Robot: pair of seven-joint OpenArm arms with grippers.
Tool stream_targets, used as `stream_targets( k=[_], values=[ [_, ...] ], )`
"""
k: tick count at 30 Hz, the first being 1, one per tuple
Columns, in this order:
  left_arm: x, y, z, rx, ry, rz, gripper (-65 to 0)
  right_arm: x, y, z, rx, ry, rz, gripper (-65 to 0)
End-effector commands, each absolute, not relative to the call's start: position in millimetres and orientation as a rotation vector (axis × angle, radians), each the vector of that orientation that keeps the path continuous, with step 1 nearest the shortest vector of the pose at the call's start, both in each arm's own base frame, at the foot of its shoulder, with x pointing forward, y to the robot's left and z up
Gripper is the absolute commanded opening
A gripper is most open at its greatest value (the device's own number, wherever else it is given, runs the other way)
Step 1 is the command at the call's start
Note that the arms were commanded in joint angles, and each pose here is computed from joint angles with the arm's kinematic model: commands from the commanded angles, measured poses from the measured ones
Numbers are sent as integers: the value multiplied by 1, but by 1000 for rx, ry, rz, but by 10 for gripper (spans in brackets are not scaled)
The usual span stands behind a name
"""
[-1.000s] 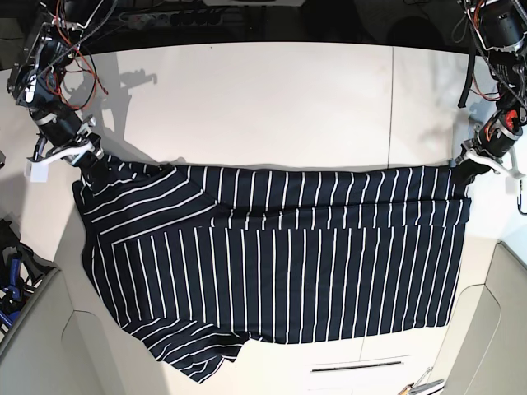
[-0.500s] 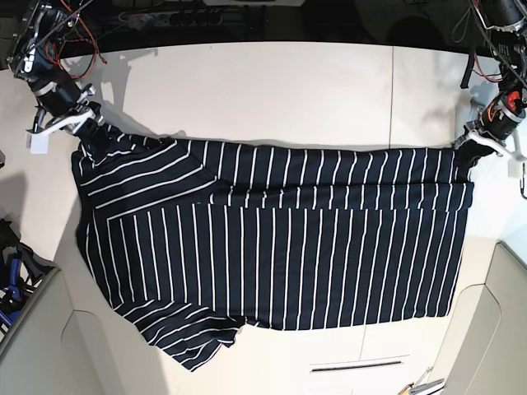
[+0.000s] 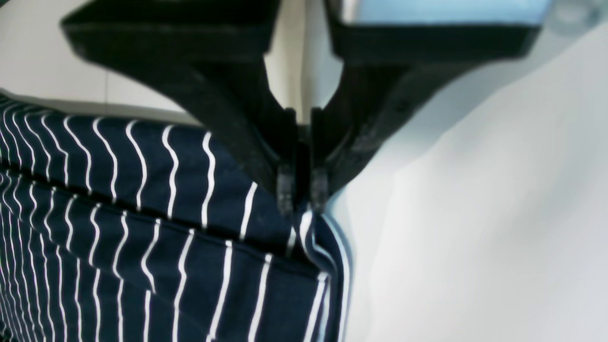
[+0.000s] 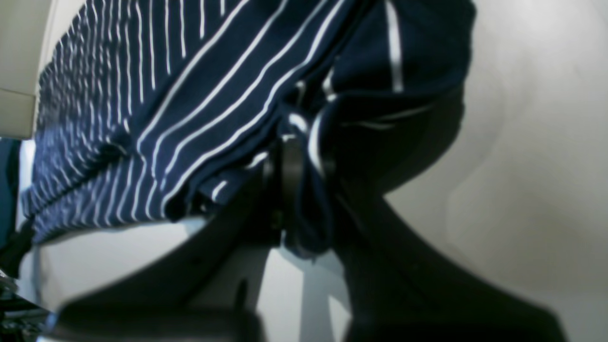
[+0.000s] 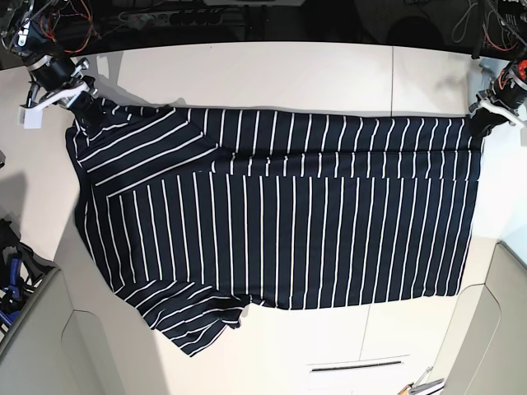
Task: Fold the T-shirt properly
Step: 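Drag the held folded edge away from the hem with both grippers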
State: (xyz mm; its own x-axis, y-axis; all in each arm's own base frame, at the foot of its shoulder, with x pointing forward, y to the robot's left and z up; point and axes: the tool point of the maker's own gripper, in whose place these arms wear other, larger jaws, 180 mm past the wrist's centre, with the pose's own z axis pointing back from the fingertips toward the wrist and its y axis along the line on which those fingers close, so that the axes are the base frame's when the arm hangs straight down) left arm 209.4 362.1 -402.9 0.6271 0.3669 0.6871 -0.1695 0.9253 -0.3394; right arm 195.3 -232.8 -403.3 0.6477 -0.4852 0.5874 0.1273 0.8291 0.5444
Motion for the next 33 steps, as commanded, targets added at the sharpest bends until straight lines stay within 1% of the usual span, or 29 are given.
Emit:
stream_targets(
  k=[1,13,22,33],
  values=[
    [215,368,-388,-246,-882,284,-650,199,-241,-392,482,-841,-354,-650],
    [189,361,-391,-255,-834,267,-650,171,-254,-394,482,-804,-412,-650],
    [180,346,-374,-238,-831,171,-650,167,-252,-397,484,-777,-406,-650],
    [177,345,-375,-234,-823,164,-650,145,-258,-401,474,-748,-440,-650]
  ],
)
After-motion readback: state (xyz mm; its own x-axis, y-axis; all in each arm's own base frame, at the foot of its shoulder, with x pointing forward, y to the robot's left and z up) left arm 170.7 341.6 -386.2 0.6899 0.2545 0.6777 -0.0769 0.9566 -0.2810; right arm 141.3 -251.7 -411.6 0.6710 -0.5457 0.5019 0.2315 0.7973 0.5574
